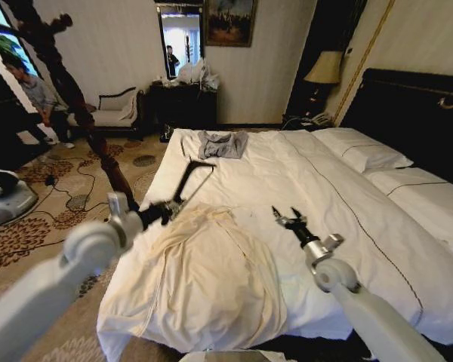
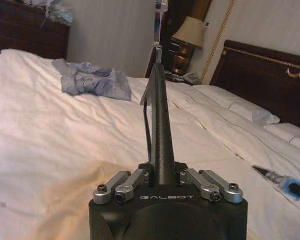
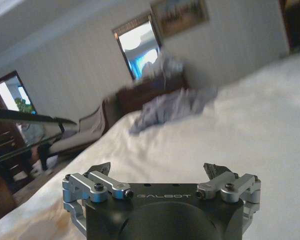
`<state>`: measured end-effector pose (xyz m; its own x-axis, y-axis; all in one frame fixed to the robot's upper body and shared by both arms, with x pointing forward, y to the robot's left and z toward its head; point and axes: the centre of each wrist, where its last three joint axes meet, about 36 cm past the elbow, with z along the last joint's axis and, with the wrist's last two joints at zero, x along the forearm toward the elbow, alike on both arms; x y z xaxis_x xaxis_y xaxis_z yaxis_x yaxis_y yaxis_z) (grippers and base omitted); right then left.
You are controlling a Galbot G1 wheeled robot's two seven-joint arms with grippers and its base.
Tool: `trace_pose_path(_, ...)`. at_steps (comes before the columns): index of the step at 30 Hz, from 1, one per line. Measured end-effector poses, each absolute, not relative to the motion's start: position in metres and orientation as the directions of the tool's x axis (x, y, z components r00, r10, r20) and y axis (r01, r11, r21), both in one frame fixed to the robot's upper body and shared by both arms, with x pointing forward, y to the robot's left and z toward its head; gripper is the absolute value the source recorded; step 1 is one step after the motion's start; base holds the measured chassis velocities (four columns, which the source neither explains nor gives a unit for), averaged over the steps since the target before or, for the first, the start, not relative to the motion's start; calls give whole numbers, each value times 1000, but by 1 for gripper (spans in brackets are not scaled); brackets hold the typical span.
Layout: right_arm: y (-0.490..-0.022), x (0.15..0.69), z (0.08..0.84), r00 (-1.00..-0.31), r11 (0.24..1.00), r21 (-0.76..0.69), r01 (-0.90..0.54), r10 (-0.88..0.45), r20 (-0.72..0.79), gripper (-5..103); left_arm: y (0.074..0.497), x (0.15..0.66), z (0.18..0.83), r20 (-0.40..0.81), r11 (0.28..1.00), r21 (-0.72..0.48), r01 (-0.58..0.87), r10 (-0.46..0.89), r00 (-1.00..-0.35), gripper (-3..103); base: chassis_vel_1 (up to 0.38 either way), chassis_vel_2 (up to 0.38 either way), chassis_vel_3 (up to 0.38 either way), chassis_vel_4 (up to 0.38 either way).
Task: Pick up the clothes from the bed and hang them on the clothes hanger.
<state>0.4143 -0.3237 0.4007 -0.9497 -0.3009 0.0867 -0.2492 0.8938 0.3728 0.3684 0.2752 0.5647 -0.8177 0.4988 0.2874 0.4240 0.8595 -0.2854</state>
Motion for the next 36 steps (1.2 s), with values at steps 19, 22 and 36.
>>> trace_pose_path(19,-291,461,382,-794,749,576,-327,-548,262,100,254,265,514,196,921,-367,135,218,-956,20,0,0,0,0)
trace_pose_path(22,-292,464,382,-785,761,564,-321,-546,291,100,255,264,509,151,910,-370,189,260,-954,20,0,0,0,0)
trace_pose_path(36,-293,497,363,-751,784,269,-560,-617,236,100,253,277,534,-29,830,-459,316,341,-940,20,0,0,0,0)
